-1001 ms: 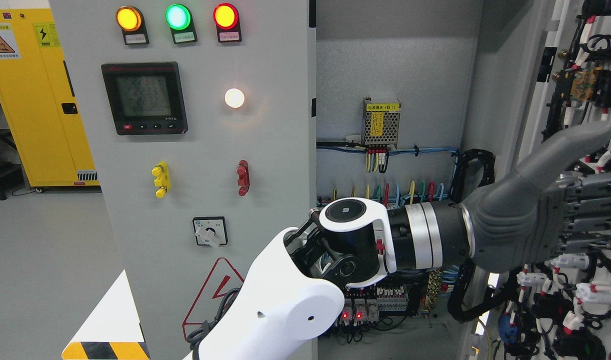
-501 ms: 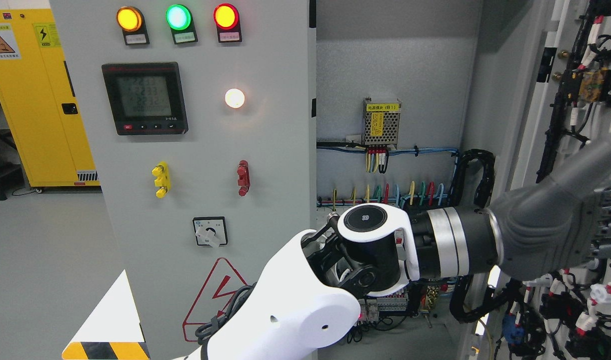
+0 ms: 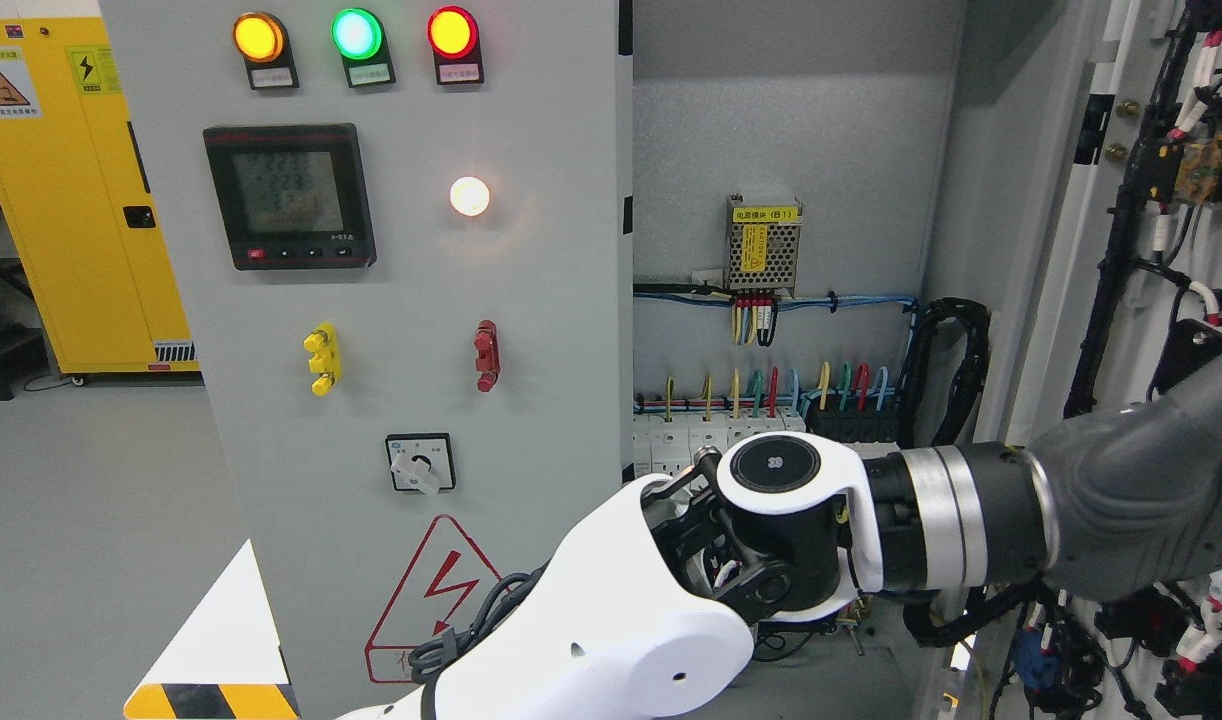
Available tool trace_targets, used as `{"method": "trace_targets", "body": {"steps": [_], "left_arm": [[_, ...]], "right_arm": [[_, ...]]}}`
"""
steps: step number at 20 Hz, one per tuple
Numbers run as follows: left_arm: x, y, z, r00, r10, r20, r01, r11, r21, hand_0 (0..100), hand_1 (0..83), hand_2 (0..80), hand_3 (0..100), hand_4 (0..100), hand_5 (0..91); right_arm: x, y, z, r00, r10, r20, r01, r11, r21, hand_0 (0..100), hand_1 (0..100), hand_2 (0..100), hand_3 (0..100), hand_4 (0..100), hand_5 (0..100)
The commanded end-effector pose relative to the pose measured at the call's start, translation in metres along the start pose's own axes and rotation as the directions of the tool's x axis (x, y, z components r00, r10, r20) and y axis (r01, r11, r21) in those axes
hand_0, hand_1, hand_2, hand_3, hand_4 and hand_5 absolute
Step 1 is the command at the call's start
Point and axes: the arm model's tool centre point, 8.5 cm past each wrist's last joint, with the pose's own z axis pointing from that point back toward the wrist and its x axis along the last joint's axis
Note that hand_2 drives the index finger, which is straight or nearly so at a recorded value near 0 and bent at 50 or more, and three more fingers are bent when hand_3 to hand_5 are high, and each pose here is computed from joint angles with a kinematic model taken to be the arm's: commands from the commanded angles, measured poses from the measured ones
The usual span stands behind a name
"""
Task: Open door with both hands
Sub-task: 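Push the push-button door farther open with the left hand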
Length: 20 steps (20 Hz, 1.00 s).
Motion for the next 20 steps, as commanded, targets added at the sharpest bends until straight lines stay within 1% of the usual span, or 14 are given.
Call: {"method": "trace_targets", "body": {"steps": [1, 3, 5, 10, 12, 14, 16, 20], "left_arm": [[-0.016, -0.005, -0.007, 0.999, 0.006, -0.049, -0.006, 1.000, -0.015, 0, 0.0, 0.0, 0, 0, 0.0], [-0.008, -0.003, -0.004, 0.999, 0.004, -0.032, -0.004, 1.000, -0.009, 0, 0.0, 0.0, 0, 0, 0.0], [0.005, 0.003, 0.003, 1.000, 0.006, 0.005, -0.006, 1.000, 0.012, 0, 0.0, 0.0, 0, 0, 0.0], [0.047, 0.031, 0.041, 0.995, 0.050, 0.081, -0.058, 0.993, 0.099, 0, 0.0, 0.0, 0, 0, 0.0], [0.051, 0.042, 0.062, 0.992, 0.060, 0.112, -0.075, 0.988, 0.135, 0, 0.0, 0.0, 0, 0, 0.0], [0.050, 0.051, 0.082, 0.991, 0.065, 0.114, -0.084, 0.982, 0.171, 0, 0.0, 0.0, 0, 0, 0.0], [0.038, 0.055, 0.101, 0.991, 0.074, 0.114, -0.096, 0.976, 0.197, 0, 0.0, 0.0, 0, 0, 0.0], [-0.013, 0.046, 0.141, 0.989, 0.117, 0.092, -0.137, 0.960, 0.245, 0, 0.0, 0.0, 0, 0, 0.0]], "right_arm": [[0.000, 0.000, 0.000, 1.000, 0.000, 0.001, 0.000, 1.000, 0.001, 22, 1, 0, 0, 0, 0], [0.000, 0.000, 0.000, 1.000, 0.000, 0.001, 0.000, 1.000, -0.001, 22, 1, 0, 0, 0, 0], [0.000, 0.000, 0.000, 1.000, 0.000, 0.001, 0.000, 1.000, -0.001, 22, 1, 0, 0, 0, 0], [-0.001, -0.001, 0.000, 1.000, 0.000, -0.001, 0.000, 1.000, -0.001, 22, 1, 0, 0, 0, 0], [0.000, -0.001, 0.000, 1.000, 0.000, -0.001, 0.000, 1.000, -0.001, 22, 1, 0, 0, 0, 0], [0.000, -0.002, 0.000, 1.000, 0.000, 0.001, 0.000, 1.000, -0.004, 22, 1, 0, 0, 0, 0], [0.000, -0.001, 0.000, 1.000, 0.000, 0.001, 0.000, 1.000, -0.002, 22, 1, 0, 0, 0, 0], [0.000, -0.001, 0.000, 1.000, 0.000, -0.001, 0.000, 1.000, -0.001, 22, 1, 0, 0, 0, 0]]}}
